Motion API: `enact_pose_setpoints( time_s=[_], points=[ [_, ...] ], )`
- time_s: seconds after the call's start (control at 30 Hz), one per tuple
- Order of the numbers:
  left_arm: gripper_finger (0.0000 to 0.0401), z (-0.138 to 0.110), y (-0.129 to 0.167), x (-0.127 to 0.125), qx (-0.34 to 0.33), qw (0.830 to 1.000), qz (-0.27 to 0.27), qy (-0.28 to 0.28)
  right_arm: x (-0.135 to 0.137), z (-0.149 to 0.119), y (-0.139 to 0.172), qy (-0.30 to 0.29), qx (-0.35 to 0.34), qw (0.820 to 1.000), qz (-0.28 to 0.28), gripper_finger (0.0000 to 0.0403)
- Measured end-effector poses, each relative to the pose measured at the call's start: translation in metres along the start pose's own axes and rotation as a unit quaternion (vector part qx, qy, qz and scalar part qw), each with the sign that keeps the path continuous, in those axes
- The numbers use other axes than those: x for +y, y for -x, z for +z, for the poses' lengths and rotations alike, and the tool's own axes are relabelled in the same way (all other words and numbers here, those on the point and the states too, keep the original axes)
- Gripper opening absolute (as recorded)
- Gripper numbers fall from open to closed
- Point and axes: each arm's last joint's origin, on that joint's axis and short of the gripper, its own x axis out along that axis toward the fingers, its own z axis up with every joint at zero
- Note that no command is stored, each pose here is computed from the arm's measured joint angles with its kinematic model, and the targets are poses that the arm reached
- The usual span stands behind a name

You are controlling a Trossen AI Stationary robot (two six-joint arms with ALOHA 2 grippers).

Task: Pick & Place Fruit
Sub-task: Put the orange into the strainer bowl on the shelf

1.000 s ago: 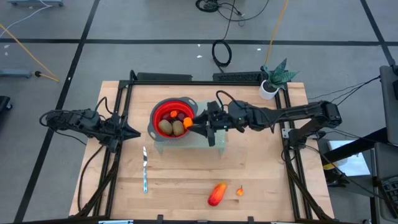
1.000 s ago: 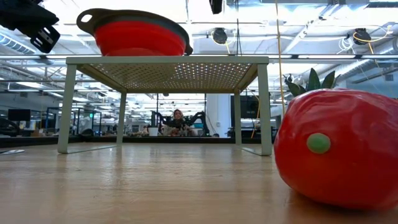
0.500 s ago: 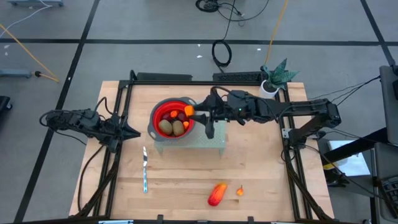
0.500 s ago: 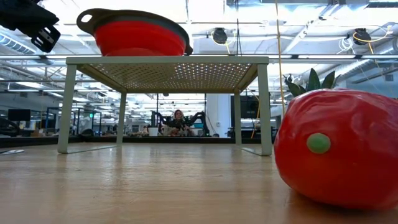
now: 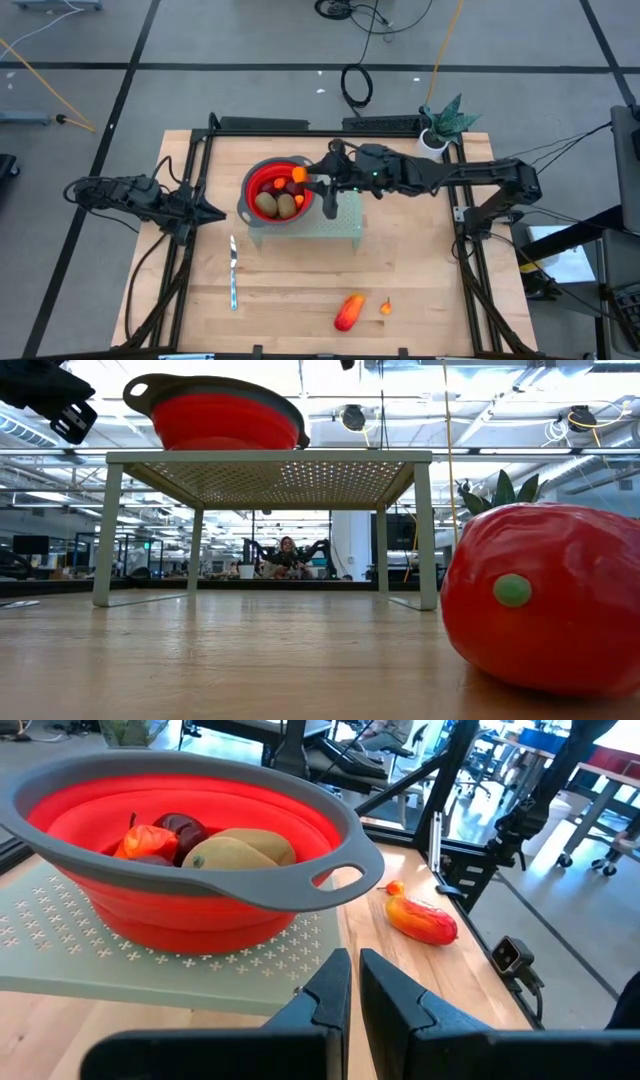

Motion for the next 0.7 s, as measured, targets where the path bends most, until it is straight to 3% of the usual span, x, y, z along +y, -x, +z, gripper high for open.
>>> enact_pose_setpoints(
  time_s=[0.4,0.53,0.7],
  points=[
    [0.0024,0.001,0.000,0.000,-0.007,1.000,-0.001,0.021,-0.005,-0.025,-0.029,0.027,0.038,0.999,-0.007,0.0142],
    [0.0024,0.010,0.000,-0.002,-0.052,0.997,-0.011,0.058,-0.004,-0.024,-0.029,0.027,0.035,0.999,-0.006,0.0142],
    [0.0024,0.029,-0.001,-0.005,-0.142,0.988,-0.002,0.054,-0.004,-0.024,-0.029,0.027,0.035,0.999,-0.006,0.0142]
  ],
)
